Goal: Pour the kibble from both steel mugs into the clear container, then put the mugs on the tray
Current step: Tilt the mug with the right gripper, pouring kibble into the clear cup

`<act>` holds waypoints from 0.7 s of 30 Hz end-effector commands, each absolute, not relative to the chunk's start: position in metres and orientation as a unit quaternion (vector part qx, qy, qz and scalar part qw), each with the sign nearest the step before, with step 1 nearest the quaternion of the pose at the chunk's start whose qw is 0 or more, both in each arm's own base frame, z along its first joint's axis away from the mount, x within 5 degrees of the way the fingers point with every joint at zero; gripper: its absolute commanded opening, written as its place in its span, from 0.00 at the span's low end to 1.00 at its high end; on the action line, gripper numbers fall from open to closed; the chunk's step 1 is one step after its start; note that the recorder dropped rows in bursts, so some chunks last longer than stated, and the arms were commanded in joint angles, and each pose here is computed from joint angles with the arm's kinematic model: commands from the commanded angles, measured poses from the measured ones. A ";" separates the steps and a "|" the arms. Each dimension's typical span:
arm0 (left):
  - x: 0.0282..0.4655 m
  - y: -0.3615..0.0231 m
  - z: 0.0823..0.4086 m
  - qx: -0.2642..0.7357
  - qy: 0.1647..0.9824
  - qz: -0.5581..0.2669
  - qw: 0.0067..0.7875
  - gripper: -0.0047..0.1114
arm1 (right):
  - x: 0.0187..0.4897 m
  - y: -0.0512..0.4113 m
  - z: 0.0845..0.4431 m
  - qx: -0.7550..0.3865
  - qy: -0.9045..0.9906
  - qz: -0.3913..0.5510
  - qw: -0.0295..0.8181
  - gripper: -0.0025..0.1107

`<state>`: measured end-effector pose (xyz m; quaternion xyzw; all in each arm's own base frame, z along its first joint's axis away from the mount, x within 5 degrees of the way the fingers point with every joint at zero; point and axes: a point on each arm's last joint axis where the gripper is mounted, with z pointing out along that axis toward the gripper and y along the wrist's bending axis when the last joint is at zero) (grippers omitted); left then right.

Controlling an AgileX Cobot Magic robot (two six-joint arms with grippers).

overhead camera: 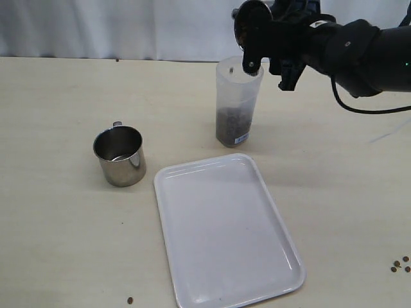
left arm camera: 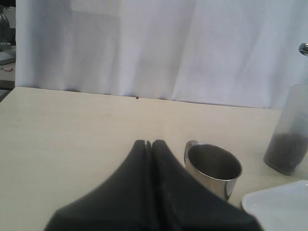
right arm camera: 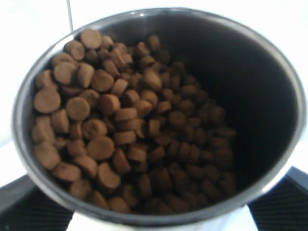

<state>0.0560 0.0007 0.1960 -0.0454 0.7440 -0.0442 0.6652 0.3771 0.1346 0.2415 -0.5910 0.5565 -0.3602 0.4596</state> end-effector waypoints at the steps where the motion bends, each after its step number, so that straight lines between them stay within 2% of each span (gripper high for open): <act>1: 0.056 0.001 0.196 -0.047 0.743 -0.047 0.666 0.04 | 0.377 0.135 0.249 -0.593 0.533 -0.383 0.466 0.06; 21: 0.056 0.001 0.196 -0.047 0.743 -0.047 0.666 0.04 | 0.377 0.138 0.253 -0.616 0.488 -0.409 0.464 0.06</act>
